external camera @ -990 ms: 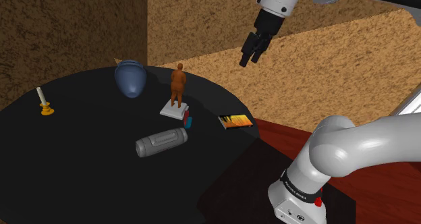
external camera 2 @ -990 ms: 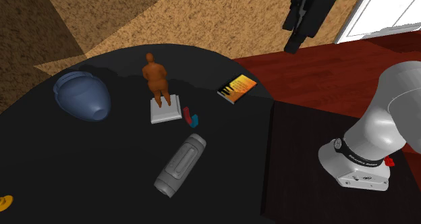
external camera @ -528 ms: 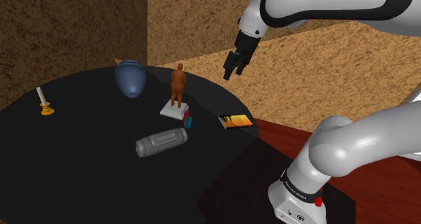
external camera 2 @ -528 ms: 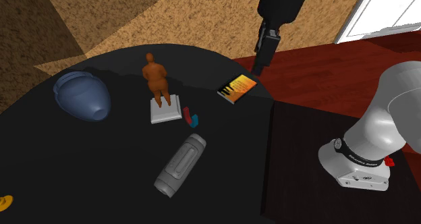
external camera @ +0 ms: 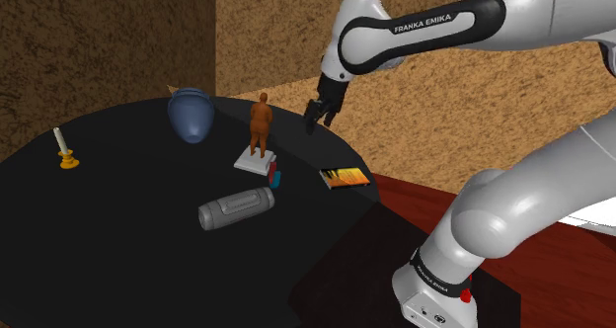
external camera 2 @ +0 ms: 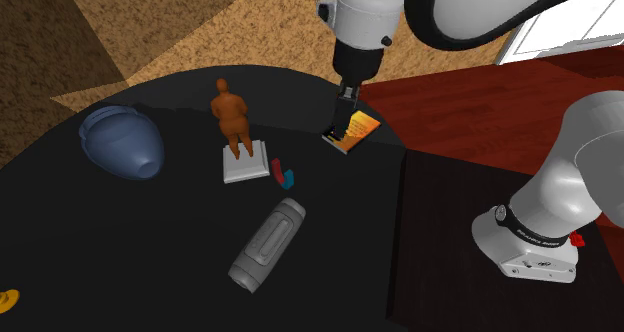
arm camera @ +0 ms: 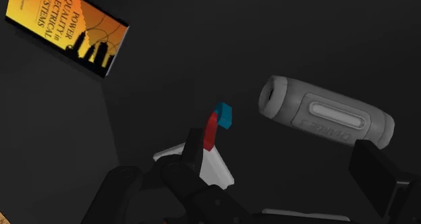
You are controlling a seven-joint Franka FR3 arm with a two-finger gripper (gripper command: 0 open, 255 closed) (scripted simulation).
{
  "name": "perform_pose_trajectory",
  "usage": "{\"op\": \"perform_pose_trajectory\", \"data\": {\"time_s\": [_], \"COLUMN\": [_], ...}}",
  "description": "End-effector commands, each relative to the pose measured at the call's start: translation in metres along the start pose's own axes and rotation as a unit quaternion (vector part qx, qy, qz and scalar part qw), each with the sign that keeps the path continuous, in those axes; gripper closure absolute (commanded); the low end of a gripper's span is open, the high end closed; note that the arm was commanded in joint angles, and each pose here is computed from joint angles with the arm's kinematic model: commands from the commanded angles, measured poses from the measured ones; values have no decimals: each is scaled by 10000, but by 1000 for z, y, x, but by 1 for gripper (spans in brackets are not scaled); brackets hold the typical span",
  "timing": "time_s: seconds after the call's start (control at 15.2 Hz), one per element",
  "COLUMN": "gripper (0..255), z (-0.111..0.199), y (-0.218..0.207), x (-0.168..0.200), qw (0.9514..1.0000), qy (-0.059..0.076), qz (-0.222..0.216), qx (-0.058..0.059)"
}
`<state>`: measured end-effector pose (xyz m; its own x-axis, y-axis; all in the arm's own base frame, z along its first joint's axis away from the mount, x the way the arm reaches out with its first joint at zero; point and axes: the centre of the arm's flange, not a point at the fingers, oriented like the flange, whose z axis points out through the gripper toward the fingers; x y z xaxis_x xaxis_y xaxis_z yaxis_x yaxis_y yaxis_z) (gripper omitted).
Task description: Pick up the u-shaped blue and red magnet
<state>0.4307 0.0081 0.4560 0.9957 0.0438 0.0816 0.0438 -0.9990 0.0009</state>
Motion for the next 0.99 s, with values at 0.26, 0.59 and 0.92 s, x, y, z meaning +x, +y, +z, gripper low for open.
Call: {"op": "perform_pose_trajectory", "data": {"time_s": [0.26, 0.59, 0.92], "gripper": [0, 0, 0], "z": [73, 132, 192], "y": [8, 15, 23], "x": [38, 69, 100], "qw": [9999, 9998, 9995], "qy": [-113, -212, -310], "qz": [25, 46, 68], "qx": [-20, -37, -54]}}
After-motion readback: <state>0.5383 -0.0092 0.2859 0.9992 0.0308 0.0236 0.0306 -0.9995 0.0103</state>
